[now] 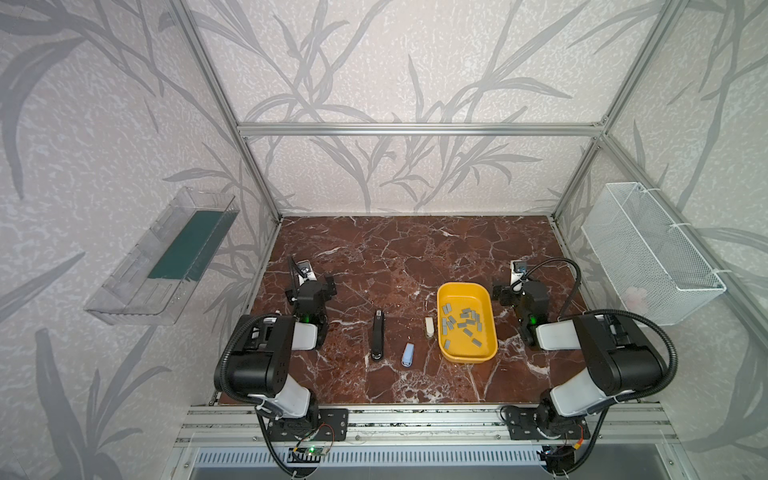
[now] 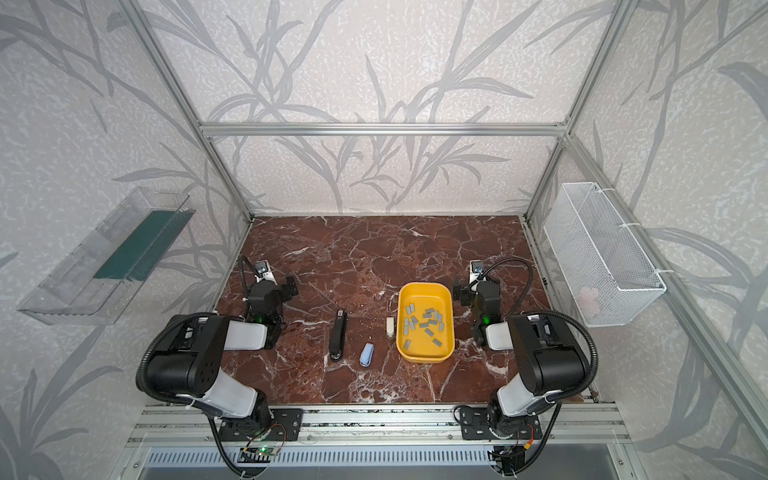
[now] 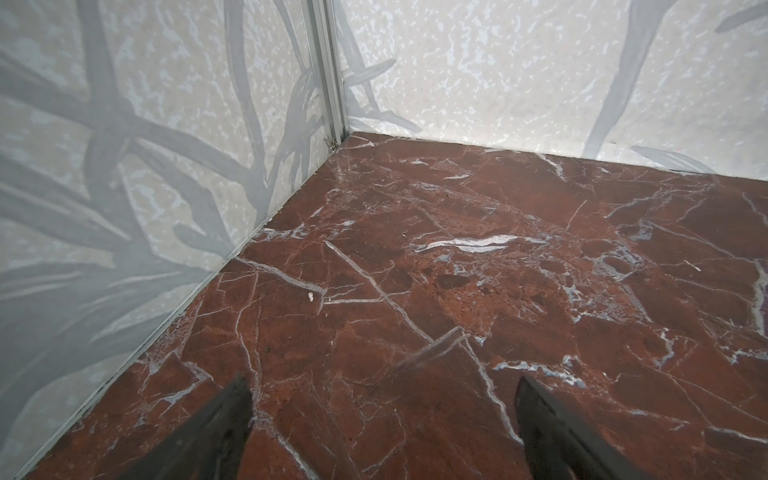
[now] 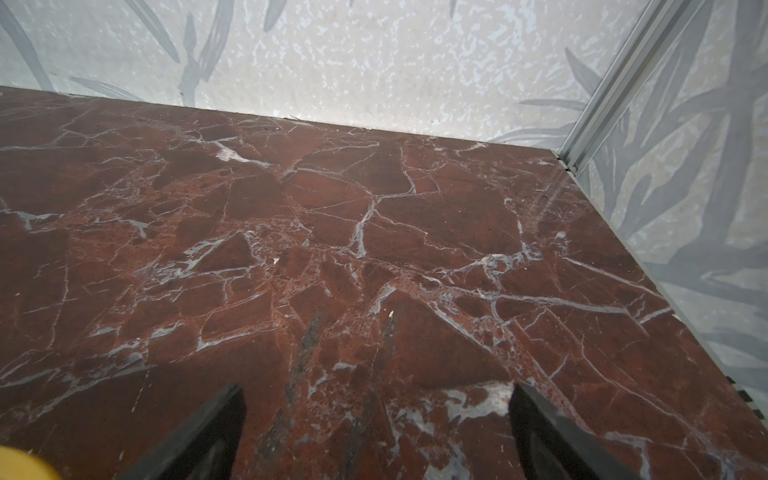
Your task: Load the staples into the stapler
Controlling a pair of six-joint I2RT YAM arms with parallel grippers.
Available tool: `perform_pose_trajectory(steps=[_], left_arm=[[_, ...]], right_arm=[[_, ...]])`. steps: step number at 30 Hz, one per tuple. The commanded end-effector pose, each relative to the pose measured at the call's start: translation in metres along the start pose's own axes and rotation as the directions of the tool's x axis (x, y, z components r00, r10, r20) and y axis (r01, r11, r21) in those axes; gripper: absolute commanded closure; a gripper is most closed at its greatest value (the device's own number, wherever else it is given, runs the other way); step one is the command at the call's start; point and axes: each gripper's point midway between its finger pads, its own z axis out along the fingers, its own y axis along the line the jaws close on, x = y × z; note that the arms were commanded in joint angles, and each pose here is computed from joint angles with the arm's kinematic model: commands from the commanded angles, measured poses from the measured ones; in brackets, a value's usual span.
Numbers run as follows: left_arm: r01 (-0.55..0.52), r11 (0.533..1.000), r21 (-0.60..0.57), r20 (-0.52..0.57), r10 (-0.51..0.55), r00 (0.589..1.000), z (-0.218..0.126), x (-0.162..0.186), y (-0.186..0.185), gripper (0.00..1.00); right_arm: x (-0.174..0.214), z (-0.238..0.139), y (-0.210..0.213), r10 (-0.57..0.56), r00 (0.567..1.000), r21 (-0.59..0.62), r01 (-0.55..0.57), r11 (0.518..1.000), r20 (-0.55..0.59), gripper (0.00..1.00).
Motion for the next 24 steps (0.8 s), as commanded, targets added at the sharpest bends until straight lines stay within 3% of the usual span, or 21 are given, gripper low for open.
perform_pose_trajectory(steps=[1,18,24], left_arm=[[-0.005,1.000,-0.004,0.010,0.005,1.000,0.000,0.000,0.002,0.01],[-0.006,1.000,-0.004,0.010,0.006,1.000,0.000,0.000,0.002,0.01],[-0.006,1.000,-0.005,0.010,0.006,1.000,0.000,0.000,0.002,0.01]], right_arm=[[-0.007,0.001,0.003,-0.006,1.000,-0.008,0.007,1.000,0.024,0.01],[-0.008,-0.002,0.004,-0.008,0.999,-0.019,0.009,1.000,0.042,0.01],[-0.035,-0.032,-0.012,-0.003,0.994,0.088,-0.007,0.996,0.112,0.01]])
